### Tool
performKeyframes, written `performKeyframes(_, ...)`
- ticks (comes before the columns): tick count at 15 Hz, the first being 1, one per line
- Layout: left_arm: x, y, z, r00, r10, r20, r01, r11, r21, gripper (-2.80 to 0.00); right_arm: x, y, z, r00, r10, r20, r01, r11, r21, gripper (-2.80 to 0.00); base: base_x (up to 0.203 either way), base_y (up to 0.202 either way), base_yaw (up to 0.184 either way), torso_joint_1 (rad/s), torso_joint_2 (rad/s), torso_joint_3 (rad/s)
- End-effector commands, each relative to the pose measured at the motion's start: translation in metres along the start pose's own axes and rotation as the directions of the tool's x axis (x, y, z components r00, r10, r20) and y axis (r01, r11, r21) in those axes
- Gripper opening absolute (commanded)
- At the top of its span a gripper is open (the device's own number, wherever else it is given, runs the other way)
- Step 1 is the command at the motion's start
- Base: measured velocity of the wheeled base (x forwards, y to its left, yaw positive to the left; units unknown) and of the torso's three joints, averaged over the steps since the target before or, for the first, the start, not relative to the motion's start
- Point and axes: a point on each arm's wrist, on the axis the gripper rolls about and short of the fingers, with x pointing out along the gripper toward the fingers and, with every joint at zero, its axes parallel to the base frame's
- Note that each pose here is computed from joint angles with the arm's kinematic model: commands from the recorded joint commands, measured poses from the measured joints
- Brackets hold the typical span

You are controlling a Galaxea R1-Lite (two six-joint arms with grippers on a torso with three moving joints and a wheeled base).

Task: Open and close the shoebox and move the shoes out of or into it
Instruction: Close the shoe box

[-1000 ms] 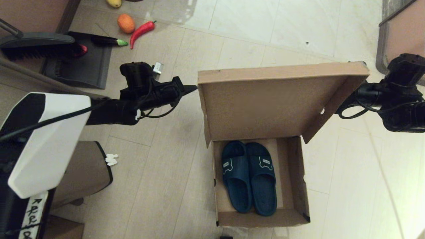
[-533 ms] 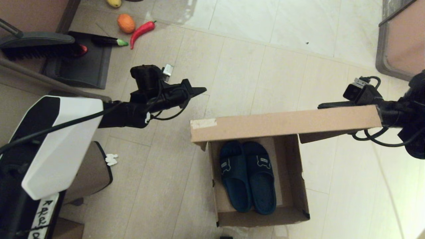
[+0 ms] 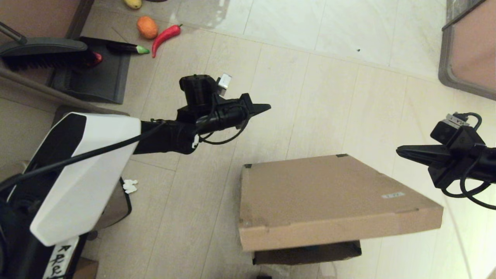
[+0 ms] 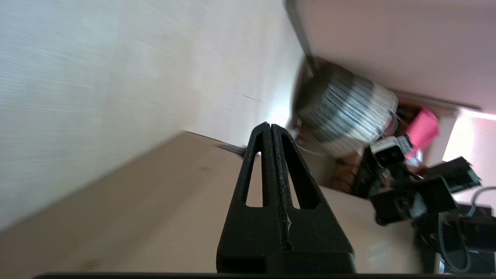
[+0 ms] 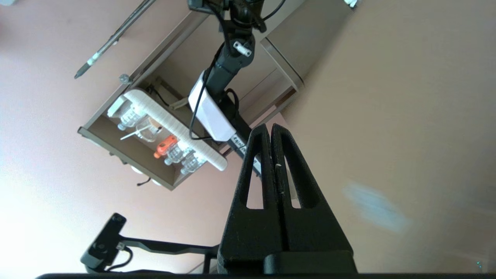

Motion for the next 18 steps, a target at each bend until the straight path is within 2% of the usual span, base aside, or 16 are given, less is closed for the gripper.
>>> performKeyframes(1,0.008,-0.017,-0.006,0.999,-0.037,-0.015,0.037,0.999,0.002,-2.80,-0.003,0.005,-0.006,1.000,-0.001,0.004,0.001,1.000,-0.008,-2.80,0.000,0.000,0.000,0.000,0.00,0.000)
performKeyframes(9,0.010,-0.016,-0.012,0.999,-0.031,-0.028,0.031,1.000,-0.006,-2.80,-0.006,0.005,-0.007,1.000,-0.003,0.019,0.004,0.999,-0.045,-2.80,0.000,0.000,0.000,0.000,0.00,0.000)
performKeyframes(14,0.009,-0.014,-0.011,0.999,-0.024,-0.024,0.024,1.000,-0.003,-2.80,-0.006,0.001,-0.007,1.000,-0.006,0.031,0.011,0.984,-0.176,-2.80,0.000,0.000,0.000,0.000,0.00,0.000)
performKeyframes(18,0.008,-0.010,-0.014,0.999,0.032,0.004,-0.032,0.999,0.010,-2.80,-0.004,-0.007,-0.015,1.000,-0.009,0.022,0.015,0.963,-0.271,-2.80,0.000,0.000,0.000,0.000,0.00,0.000)
